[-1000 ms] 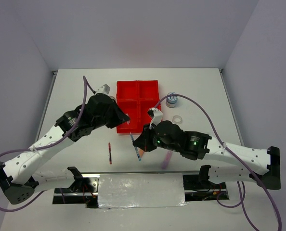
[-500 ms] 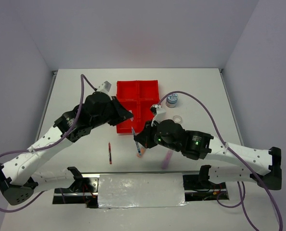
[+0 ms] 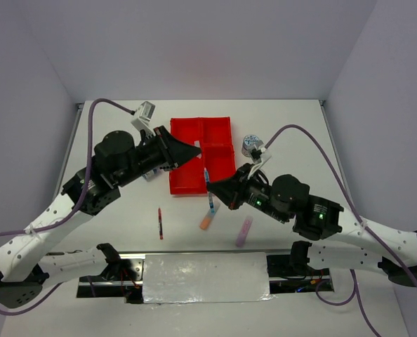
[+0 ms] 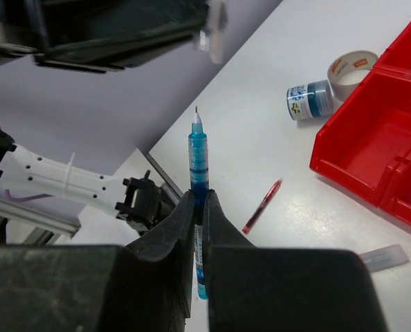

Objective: Sort the stationery into containers
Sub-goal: Close the pen cap on the pen.

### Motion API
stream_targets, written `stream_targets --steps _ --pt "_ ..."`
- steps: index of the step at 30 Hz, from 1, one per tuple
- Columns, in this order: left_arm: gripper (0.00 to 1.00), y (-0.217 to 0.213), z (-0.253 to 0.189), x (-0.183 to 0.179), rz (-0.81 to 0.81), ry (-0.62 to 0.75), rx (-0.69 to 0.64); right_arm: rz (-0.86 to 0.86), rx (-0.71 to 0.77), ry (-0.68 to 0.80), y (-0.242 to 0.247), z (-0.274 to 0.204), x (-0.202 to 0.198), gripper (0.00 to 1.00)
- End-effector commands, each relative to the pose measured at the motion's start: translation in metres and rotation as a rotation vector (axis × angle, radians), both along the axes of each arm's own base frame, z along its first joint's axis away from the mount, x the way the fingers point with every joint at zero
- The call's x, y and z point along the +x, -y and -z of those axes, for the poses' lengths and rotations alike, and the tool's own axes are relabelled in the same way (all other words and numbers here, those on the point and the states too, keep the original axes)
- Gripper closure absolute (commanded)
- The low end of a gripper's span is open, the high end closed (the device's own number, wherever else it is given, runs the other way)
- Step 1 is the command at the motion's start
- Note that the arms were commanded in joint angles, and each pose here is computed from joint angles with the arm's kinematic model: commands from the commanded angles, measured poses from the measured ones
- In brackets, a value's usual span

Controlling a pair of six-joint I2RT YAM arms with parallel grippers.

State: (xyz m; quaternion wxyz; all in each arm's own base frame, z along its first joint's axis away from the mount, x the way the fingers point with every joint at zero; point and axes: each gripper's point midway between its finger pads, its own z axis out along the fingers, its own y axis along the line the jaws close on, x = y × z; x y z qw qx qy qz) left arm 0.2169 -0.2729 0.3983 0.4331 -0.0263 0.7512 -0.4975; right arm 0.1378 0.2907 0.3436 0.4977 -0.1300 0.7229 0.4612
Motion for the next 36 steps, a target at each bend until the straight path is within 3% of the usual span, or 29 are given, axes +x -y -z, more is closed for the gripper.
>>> stream_targets --steps 1,17,36 --pt "1.00 0.004 -0.047 -0.016 0.086 0.185 -0.118 0.018 0.019 0.062 -0.004 -0.022 0.006 1.00" --pt "1.00 0.012 -0.063 -0.033 0.203 0.298 -0.137 -0.039 0.040 0.072 -0.010 -0.034 -0.002 1.00" --pt "1.00 0.005 -0.050 -0.036 0.188 0.283 -0.118 -0.045 0.094 0.112 -0.003 -0.053 -0.006 1.00"
